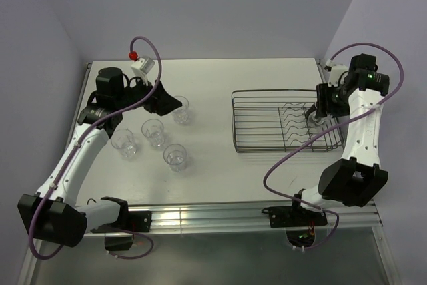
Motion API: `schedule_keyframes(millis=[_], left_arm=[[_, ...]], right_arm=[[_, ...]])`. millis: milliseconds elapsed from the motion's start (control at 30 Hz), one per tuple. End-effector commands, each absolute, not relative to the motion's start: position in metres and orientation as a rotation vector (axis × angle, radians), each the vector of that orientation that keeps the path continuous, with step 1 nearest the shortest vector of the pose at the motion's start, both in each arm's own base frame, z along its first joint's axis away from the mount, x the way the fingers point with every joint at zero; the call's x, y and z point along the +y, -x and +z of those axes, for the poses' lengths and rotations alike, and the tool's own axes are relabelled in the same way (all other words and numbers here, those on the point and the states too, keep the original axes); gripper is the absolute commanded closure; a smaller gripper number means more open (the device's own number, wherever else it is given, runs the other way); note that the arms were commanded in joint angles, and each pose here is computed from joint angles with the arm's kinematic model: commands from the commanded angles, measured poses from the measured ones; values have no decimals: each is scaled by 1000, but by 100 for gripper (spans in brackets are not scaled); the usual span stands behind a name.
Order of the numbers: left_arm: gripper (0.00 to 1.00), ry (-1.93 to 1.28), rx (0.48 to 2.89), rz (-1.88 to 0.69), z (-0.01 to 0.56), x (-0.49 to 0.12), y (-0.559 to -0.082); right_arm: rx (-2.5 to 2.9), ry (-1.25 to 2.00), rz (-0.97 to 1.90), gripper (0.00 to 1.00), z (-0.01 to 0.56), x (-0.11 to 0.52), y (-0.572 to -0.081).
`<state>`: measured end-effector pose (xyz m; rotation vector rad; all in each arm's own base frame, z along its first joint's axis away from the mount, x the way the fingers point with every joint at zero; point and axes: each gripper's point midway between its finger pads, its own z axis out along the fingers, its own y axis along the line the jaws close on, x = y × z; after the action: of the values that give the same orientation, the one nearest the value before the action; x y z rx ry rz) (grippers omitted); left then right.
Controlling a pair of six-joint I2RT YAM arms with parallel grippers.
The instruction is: Load the cups into the dish rack
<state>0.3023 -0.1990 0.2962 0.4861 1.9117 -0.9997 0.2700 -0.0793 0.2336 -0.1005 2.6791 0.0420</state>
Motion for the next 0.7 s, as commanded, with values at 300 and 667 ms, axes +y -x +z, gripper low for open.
schedule_keyframes(millis=[300,667], left_arm=[[17,-580,1907,-979,305,-202,-314],[17,-588,1869,-958,315,-199,-346]], right_arm=[[2726,-22,-90,78,212,-115,-290],[2768,-85,-163,78,178,-138,-297]])
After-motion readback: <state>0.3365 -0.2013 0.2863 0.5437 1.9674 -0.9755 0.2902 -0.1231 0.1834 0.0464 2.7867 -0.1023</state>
